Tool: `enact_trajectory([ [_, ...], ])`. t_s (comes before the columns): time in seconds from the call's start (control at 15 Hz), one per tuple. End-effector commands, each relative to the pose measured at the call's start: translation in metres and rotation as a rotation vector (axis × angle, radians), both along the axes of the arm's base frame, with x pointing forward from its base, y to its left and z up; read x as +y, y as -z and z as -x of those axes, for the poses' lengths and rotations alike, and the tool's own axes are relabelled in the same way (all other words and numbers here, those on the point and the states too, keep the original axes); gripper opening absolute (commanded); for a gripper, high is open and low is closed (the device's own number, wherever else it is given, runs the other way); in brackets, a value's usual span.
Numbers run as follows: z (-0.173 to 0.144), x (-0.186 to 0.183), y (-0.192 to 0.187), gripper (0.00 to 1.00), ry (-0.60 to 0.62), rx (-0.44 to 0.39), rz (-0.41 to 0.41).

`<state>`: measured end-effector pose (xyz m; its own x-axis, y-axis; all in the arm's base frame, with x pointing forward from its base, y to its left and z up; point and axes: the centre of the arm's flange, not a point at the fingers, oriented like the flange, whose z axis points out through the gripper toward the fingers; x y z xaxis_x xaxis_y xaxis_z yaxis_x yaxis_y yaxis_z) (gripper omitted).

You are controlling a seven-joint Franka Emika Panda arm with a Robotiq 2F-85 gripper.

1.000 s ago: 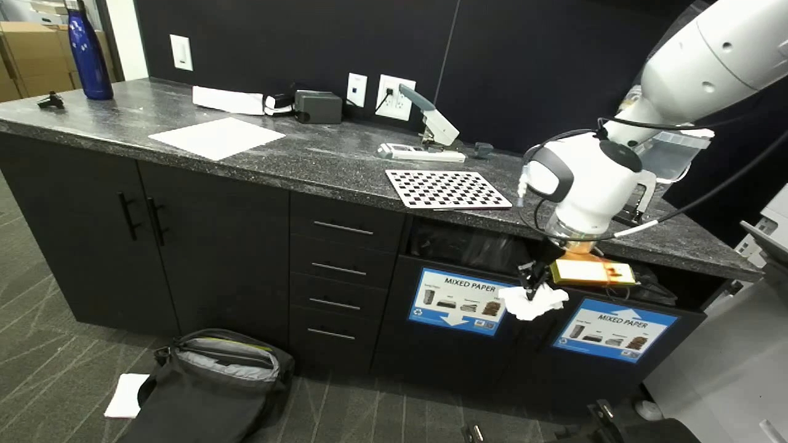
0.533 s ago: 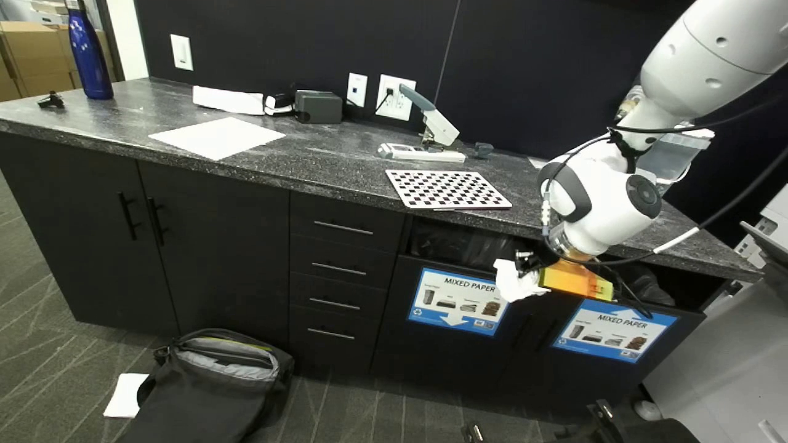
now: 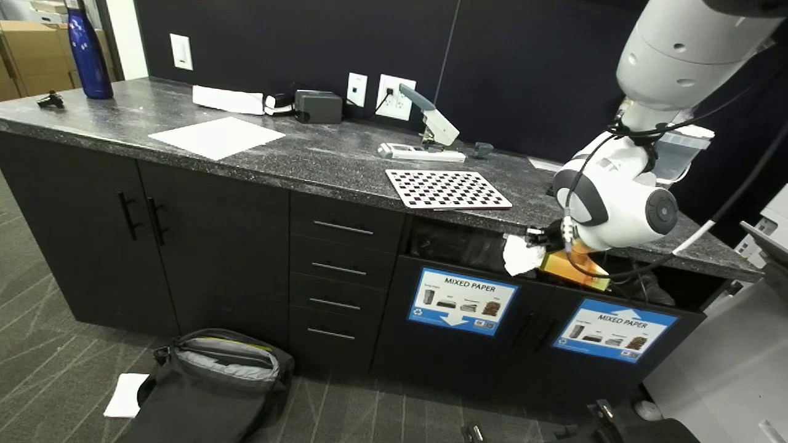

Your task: Put the white pieces of paper in the left bin

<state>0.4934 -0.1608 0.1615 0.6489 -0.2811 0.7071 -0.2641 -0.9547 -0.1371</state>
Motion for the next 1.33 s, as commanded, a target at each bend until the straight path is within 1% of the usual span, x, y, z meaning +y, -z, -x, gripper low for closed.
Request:
enact_trajectory([
  [0.0, 0.037, 0.051, 0.044, 0.08, 0.037, -0.044, -0.004],
  [0.2, 0.041, 0.062, 0.047, 0.07, 0.030, -0.016, -0.025],
  [0.27, 0.041, 0.070, 0.048, 0.07, 0.027, 0.009, -0.039],
  [0.4, 0.043, 0.085, 0.061, 0.07, 0.018, 0.020, -0.053],
  [0.53, 0.037, 0.106, 0.070, 0.07, 0.002, 0.006, -0.067],
  [0.73, 0.023, 0.123, 0.080, 0.07, -0.021, -0.027, -0.089],
  [0.93, 0.015, 0.135, 0.091, 0.07, -0.037, -0.036, -0.103],
  [1.27, -0.010, 0.137, 0.094, 0.07, -0.080, -0.085, -0.073],
])
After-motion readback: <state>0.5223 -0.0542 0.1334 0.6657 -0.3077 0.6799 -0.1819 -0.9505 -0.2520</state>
